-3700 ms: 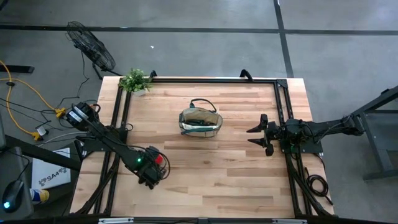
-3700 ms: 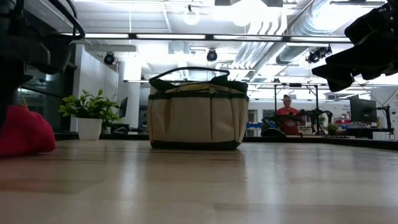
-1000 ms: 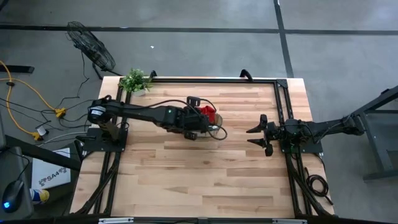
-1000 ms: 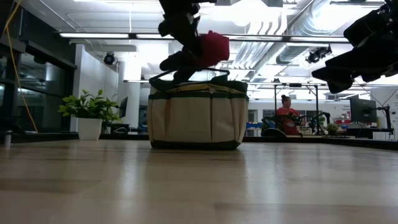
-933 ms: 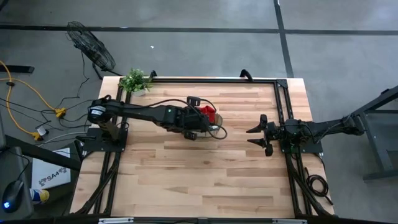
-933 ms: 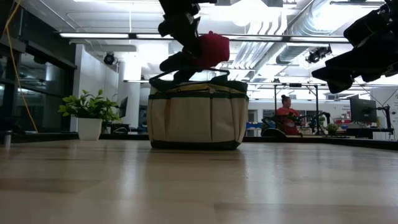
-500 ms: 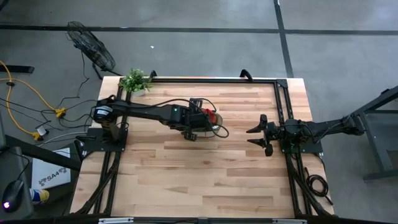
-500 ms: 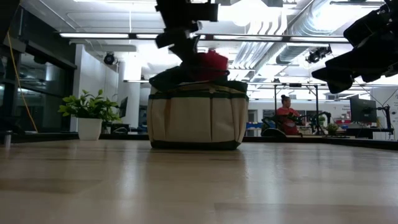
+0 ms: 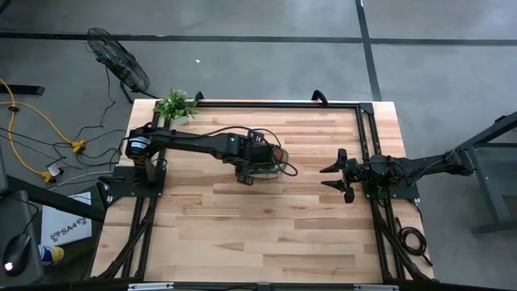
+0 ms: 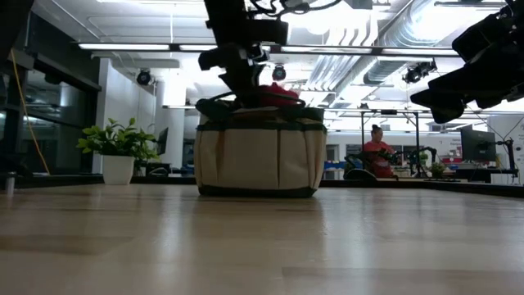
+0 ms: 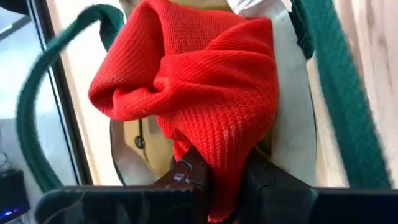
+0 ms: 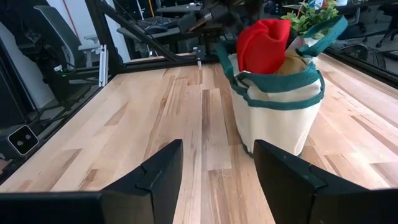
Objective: Pick & Place Garden tools in Gardening bag
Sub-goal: Put the red gloves into the gardening bag
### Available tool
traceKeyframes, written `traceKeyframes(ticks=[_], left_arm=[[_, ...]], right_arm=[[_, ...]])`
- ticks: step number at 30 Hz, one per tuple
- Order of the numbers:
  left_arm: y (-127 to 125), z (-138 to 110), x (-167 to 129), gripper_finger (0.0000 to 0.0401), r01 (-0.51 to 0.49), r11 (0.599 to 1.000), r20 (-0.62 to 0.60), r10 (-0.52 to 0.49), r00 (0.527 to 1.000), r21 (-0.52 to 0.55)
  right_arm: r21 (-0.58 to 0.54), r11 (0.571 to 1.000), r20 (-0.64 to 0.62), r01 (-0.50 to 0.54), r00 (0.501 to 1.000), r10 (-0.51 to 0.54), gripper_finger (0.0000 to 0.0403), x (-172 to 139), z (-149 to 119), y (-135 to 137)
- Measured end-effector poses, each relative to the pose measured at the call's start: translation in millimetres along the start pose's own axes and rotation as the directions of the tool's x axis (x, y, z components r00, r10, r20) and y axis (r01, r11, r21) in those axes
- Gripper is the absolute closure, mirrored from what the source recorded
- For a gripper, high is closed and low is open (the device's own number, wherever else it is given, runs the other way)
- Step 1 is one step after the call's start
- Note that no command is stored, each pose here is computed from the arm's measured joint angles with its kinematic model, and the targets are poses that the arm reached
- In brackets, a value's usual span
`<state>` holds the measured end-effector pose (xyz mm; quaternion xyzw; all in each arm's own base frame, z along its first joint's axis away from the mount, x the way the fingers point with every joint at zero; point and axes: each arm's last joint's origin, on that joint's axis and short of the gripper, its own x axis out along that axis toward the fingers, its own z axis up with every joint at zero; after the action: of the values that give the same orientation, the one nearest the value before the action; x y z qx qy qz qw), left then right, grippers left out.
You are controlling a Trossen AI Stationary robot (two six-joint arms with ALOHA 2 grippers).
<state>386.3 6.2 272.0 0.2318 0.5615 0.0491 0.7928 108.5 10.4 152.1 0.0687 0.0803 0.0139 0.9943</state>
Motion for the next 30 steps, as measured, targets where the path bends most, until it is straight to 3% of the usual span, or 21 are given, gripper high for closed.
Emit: traceKeyframes(ticks=[16, 26, 30], left_arm=[[5.1, -1.2, 5.5, 0.0311, -0.025, 1.0, -0.016, 0.025, 1.0, -0.006], [6.8, -2.0, 5.0, 0.0194, -0.117, 0.993, -0.05, 0.116, 0.992, 0.001], [6.3, -1.9, 2.5, 0.0178, -0.131, 0.991, -0.047, 0.131, 0.99, 0.002]], right_arm=[[0.0, 1.0, 0.0, 0.0, 1.0, 0.0, 0.0214, 0.0, 0.0, 0.0], [0.0, 1.0, 0.0, 0.0, 1.0, 0.0, 0.0214, 0.0, 0.0, 0.0], [0.0, 1.0, 0.0, 0.0, 1.0, 0.0, 0.0214, 0.0, 0.0, 0.0]])
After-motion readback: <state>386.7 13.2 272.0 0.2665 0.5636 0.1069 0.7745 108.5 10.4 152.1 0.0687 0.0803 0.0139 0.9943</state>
